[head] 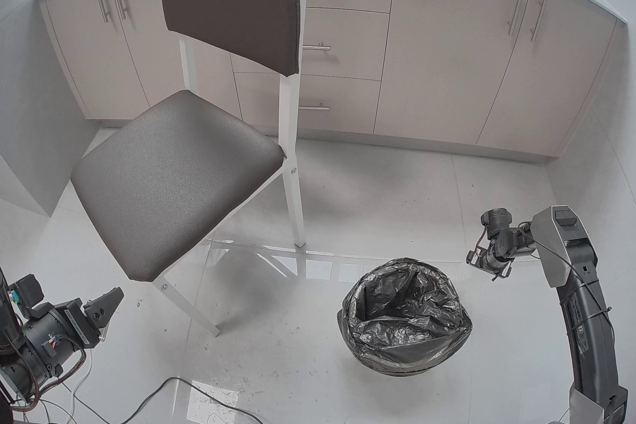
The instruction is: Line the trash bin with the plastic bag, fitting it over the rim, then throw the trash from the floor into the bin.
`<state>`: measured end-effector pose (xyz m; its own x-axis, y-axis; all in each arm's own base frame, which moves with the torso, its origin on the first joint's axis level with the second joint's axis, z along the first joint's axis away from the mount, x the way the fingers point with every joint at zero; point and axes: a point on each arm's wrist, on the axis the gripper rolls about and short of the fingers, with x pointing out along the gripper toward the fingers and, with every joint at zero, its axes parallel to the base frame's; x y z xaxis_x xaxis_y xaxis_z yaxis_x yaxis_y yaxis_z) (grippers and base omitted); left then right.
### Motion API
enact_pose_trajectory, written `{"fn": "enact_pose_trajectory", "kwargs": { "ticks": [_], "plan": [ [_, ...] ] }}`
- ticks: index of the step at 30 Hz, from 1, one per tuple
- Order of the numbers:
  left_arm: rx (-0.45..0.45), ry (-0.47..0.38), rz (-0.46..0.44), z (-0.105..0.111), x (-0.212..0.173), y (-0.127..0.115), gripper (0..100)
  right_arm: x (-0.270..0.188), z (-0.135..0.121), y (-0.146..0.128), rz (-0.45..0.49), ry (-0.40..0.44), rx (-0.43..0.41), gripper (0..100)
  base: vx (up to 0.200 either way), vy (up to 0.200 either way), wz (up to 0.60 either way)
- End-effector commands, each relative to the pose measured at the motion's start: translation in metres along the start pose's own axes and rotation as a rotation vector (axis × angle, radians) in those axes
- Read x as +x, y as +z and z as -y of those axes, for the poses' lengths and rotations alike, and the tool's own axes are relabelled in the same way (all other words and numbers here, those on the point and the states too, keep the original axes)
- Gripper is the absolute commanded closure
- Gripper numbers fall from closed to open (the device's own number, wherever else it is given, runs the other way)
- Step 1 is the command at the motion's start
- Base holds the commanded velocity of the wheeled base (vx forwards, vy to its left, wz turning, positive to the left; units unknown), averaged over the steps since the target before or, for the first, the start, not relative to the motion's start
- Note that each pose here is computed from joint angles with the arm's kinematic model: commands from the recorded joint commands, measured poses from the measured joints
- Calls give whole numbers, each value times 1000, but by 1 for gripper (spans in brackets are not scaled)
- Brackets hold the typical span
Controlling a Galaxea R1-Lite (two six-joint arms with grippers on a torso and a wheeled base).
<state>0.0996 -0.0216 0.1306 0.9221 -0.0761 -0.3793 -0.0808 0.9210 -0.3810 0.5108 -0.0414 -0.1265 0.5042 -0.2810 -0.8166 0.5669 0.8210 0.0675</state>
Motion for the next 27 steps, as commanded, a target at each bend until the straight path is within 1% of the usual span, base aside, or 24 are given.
{"fn": "enact_pose_trajectory", "kwargs": {
  "ticks": [1,6,7,12,20,22,25,27],
  "plan": [
    [0,1,-2,0,0,0,0,-7,-4,7,20,8,10,0,0,0,0],
    [-1,-1,-1,0,0,0,0,3,-9,-12,-15,9,-26,0,0,0,0],
    [-1,-1,-1,0,0,0,0,3,-9,-12,-15,9,-26,0,0,0,0],
    [-1,-1,-1,0,0,0,0,3,-26,-30,-34,22,-70,0,0,0,0],
    [-1,-1,1,-1,-1,-2,0,20,-26,-57,-83,6,-118,0,0,0,0],
    [0,0,-1,-1,-1,-2,0,24,-26,-64,-92,4,-151,0,0,0,0],
    [1,0,-4,-2,-1,-3,0,30,-26,-69,-85,10,-193,0,0,0,0],
    [1,1,-5,-2,-2,-3,0,31,-26,-70,-73,17,-194,0,0,0,0]
  ]
}}
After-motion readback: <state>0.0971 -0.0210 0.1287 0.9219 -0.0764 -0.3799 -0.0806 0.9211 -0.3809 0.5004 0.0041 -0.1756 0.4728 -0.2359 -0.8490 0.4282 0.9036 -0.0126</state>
